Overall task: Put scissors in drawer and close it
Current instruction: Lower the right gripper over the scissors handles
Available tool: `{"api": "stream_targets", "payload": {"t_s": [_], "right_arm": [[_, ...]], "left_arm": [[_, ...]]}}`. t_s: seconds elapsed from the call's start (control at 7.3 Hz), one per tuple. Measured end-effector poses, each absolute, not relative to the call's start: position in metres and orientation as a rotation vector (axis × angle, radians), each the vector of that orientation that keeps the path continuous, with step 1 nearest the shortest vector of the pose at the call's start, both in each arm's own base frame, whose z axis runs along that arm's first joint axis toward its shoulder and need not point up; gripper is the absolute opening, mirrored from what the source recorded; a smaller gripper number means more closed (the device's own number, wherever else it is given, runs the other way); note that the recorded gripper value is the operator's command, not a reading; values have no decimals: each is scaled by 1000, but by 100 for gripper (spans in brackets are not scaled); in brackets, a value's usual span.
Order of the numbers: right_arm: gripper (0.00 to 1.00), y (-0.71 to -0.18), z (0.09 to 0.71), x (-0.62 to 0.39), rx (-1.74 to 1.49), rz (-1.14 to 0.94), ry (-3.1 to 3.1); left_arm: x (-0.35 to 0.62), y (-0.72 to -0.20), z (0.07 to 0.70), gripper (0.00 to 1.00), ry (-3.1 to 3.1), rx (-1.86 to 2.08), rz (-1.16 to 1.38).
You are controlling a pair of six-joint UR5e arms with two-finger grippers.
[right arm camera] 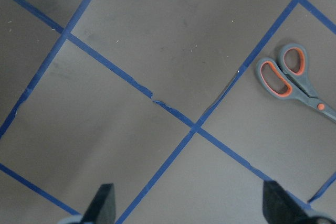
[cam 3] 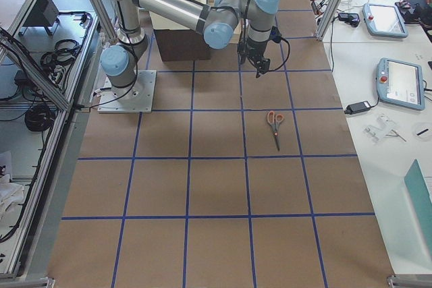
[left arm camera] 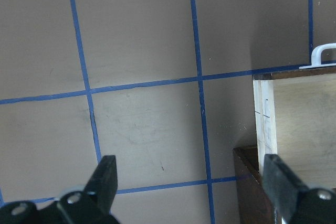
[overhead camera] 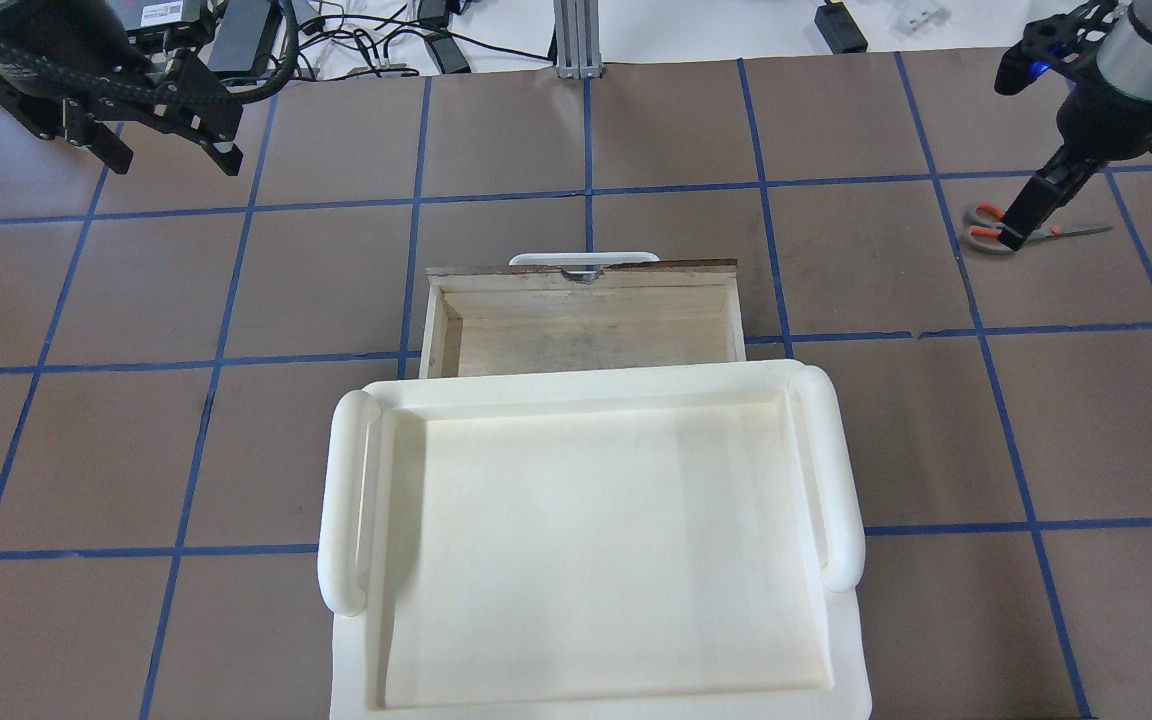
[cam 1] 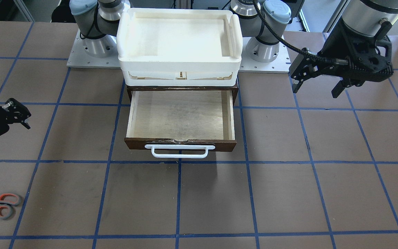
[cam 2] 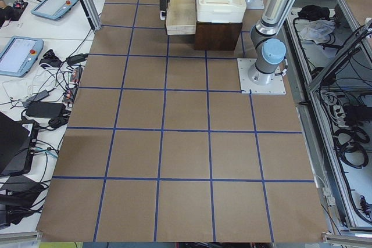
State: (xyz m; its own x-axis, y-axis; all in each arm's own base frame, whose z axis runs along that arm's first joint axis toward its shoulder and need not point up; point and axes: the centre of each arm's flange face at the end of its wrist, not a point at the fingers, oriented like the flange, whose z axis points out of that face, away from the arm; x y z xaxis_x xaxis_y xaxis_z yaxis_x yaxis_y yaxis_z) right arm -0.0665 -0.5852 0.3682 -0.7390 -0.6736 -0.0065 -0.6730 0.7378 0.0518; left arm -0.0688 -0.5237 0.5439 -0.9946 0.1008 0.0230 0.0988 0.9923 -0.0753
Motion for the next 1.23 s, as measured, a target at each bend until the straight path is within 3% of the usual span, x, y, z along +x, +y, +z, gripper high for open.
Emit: {"api": "stream_targets", "payload": {"t_s": [0.68, 1.23], "right_arm": [[100, -630, 289, -134, 1681, -24, -2616], [100, -649, 241, -196, 1903, 6, -2407]], "left_arm": [[-68, -523, 543, 100, -3109, -154, 113], [-69, -523, 543, 100, -3107, -155, 113]]}}
